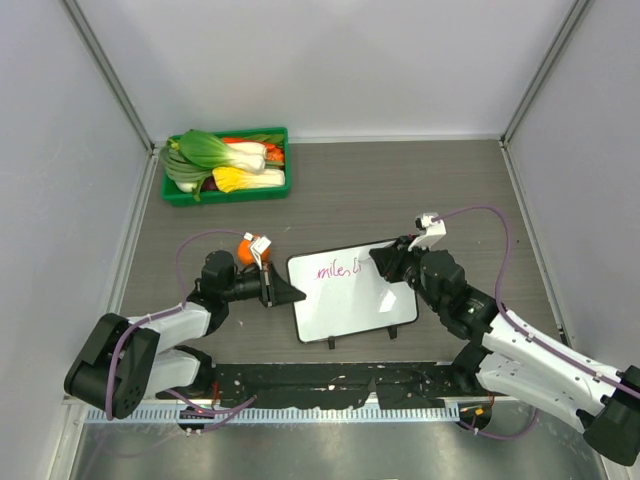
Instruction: Write a sentence on the whiteboard
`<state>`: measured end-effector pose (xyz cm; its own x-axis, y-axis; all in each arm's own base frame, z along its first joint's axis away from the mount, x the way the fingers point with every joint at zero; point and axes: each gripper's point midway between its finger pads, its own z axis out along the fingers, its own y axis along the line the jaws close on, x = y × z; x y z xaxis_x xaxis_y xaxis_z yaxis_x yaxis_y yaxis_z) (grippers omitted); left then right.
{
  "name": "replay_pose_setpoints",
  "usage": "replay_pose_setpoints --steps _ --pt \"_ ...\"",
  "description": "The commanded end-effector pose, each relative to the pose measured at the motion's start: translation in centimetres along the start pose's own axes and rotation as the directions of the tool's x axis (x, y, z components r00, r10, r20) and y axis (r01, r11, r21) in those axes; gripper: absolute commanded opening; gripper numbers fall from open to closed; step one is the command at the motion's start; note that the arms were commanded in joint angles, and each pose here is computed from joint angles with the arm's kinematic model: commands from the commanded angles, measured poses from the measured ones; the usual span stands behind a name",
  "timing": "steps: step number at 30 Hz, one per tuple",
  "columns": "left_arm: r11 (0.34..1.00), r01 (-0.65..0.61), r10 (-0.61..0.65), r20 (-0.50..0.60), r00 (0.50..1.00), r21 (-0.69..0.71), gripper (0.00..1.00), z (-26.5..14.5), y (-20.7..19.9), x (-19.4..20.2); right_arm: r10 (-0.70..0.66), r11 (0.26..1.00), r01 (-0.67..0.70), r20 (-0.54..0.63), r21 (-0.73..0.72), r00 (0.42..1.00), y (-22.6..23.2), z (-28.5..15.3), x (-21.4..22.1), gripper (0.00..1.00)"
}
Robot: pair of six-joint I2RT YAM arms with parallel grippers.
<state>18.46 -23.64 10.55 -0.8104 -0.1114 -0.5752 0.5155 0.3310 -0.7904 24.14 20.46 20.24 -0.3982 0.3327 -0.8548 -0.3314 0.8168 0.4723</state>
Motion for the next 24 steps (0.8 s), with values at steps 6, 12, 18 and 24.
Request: replay_pose_setpoints --steps 6,12,18,24 --pt "0.992 -0.036 0.04 0.036 0.999 -0.117 0.0 0.1 2.8 -0.3 -0.009 0.999 0.007 0.052 0.032 0.999 -0.5 0.9 -0.8 0.01" --pt "0.992 -0.034 0.039 0.035 0.999 -0.118 0.0 0.0 2.8 -0.3 -0.018 0.998 0.017 0.02 0.061 1.0 -1.5 1.0 0.6 0.01" --pt "0.992 -0.033 0.038 0.037 0.999 -0.119 0.0 0.0 2.8 -0.3 -0.024 0.998 0.022 0.021 0.066 1.0 -1.6 0.8 0.4 0.01" --pt "0.992 -0.034 0.039 0.037 0.999 -0.12 0.0 0.0 2.8 -0.3 0.008 1.0 -0.01 0.085 0.023 0.996 -0.3 -0.2 -1.9 0.01"
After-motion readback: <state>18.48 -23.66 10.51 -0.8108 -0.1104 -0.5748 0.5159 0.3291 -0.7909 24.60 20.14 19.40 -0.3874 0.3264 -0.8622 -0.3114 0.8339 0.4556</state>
